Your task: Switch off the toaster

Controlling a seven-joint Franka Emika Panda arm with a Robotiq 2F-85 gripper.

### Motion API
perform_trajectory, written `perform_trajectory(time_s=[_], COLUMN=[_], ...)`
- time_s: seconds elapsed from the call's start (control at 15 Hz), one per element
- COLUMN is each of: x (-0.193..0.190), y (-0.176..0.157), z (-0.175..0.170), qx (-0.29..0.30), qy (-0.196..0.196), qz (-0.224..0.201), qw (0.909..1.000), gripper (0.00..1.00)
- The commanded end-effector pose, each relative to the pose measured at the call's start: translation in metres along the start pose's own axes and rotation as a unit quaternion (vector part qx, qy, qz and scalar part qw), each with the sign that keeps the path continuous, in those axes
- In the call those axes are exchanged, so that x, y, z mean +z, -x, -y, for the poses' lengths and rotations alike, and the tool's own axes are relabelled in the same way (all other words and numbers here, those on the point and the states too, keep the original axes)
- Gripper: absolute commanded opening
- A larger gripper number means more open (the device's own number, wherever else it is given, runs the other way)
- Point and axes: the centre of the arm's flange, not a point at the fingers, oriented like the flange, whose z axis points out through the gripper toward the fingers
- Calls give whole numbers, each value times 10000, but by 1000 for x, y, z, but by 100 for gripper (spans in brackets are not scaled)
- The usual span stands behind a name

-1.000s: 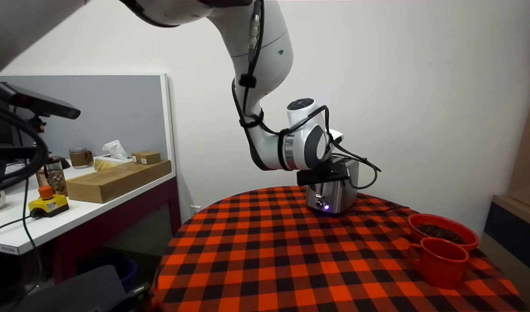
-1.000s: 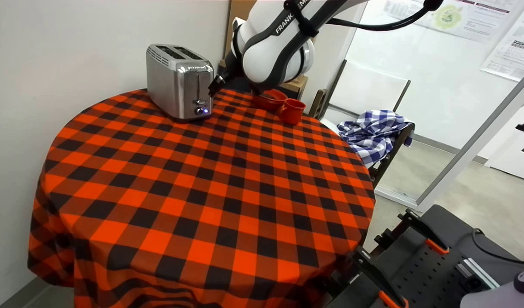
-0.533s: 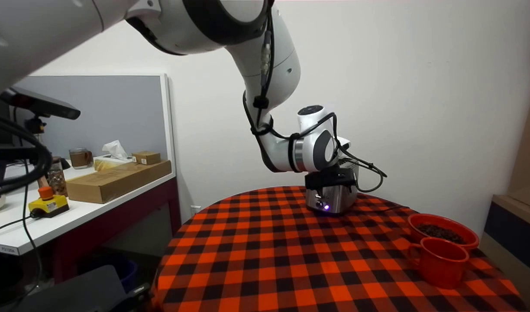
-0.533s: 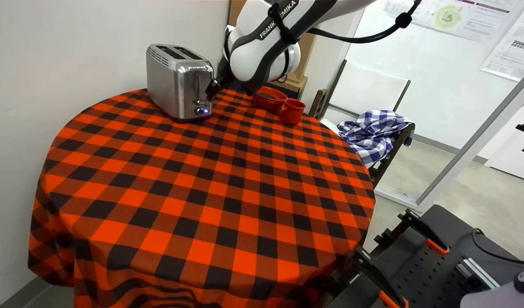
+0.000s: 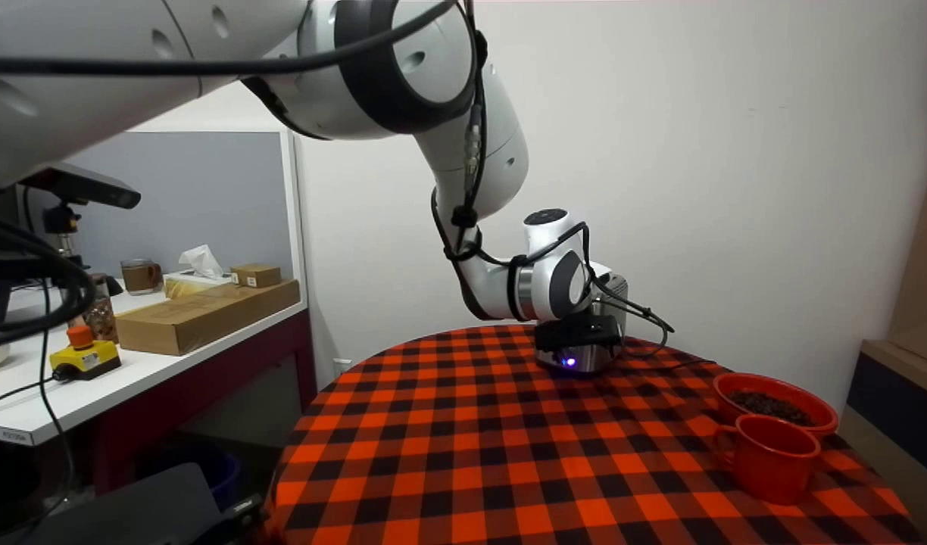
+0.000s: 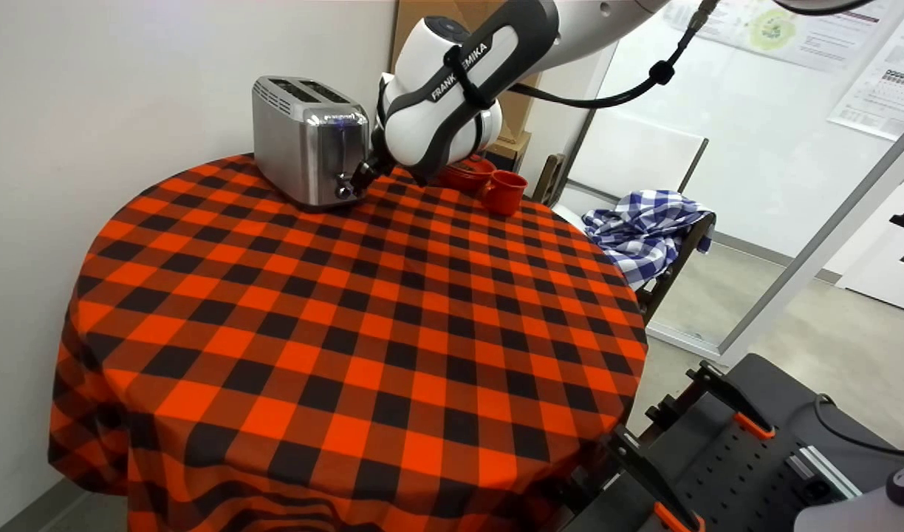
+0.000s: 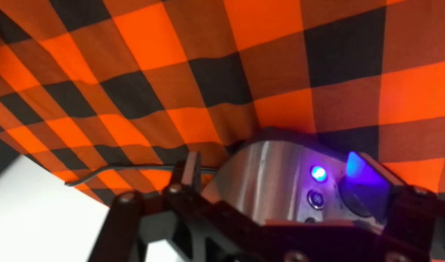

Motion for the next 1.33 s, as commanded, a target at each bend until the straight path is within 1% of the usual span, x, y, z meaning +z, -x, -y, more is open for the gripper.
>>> perform_trajectory(time_s=[0.0, 0.27, 0.4, 0.67, 0.8, 1.07, 1.27], x=[10, 6, 5, 6, 10, 18, 16], y=[2, 11, 12, 13, 14, 24, 32], z=[-6, -10, -10, 3, 8, 5, 0], qx=[15, 40, 72, 101, 79, 117, 197], qy=[57, 117, 167, 285, 320, 333, 287], qz=[-7, -84, -222, -758, -928, -952, -936], qw=[10000, 9999, 9996, 9967, 9951, 9948, 9950], gripper=[100, 100, 100, 100, 100, 100, 100])
